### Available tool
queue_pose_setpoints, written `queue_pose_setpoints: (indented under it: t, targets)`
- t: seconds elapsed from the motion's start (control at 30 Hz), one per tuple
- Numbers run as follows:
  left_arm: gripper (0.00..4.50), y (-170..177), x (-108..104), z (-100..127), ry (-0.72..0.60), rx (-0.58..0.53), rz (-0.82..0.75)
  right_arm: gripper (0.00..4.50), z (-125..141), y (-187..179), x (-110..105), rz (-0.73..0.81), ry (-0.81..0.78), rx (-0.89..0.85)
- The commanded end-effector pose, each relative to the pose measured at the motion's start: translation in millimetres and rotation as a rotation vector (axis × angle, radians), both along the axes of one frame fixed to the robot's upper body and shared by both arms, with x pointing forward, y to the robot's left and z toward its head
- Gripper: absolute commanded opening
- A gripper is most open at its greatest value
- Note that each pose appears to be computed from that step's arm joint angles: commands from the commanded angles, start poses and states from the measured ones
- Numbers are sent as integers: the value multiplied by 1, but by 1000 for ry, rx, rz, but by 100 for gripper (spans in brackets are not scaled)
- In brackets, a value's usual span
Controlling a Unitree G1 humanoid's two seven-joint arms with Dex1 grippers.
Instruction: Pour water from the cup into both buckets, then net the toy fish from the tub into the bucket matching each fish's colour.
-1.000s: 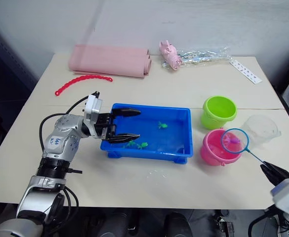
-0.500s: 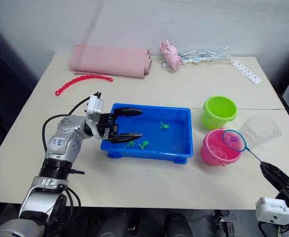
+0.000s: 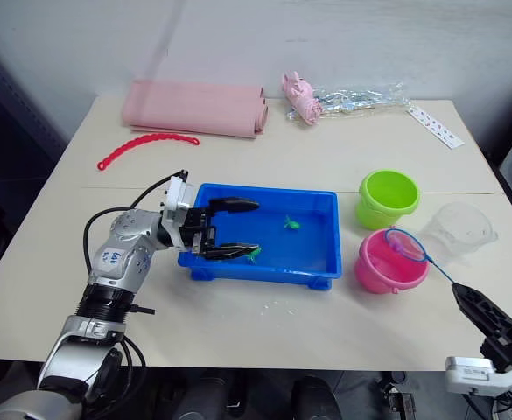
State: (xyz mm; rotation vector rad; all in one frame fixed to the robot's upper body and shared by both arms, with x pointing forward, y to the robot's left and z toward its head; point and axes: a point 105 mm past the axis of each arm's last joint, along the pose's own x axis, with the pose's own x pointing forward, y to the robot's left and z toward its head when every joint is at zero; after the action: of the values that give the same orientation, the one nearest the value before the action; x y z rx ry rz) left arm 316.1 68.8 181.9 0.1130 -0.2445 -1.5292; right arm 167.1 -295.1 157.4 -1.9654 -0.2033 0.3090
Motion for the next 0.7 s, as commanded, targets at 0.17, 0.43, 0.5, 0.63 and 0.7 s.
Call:
queue_pose_setpoints:
  t: [0.17, 0.43, 0.5, 0.63, 0.7]
  targets:
    - [447, -6, -2, 10, -46, -18, -16, 0, 15, -4, -1, -22, -65, -2]
    - [447, 7, 1, 10, -45, -16, 20, 0, 39, 4, -6, -33, -50, 537]
    - [447, 14, 2, 10, -40, -20, 39, 0, 45, 12, -4, -8, 18, 726]
    - [447, 36, 4, 10, -13, -9, 84, 0, 76, 31, 9, 121, 52, 1038]
    - [447, 49, 2, 9, -1, 21, 101, 0, 78, 43, 20, 166, 173, 1173]
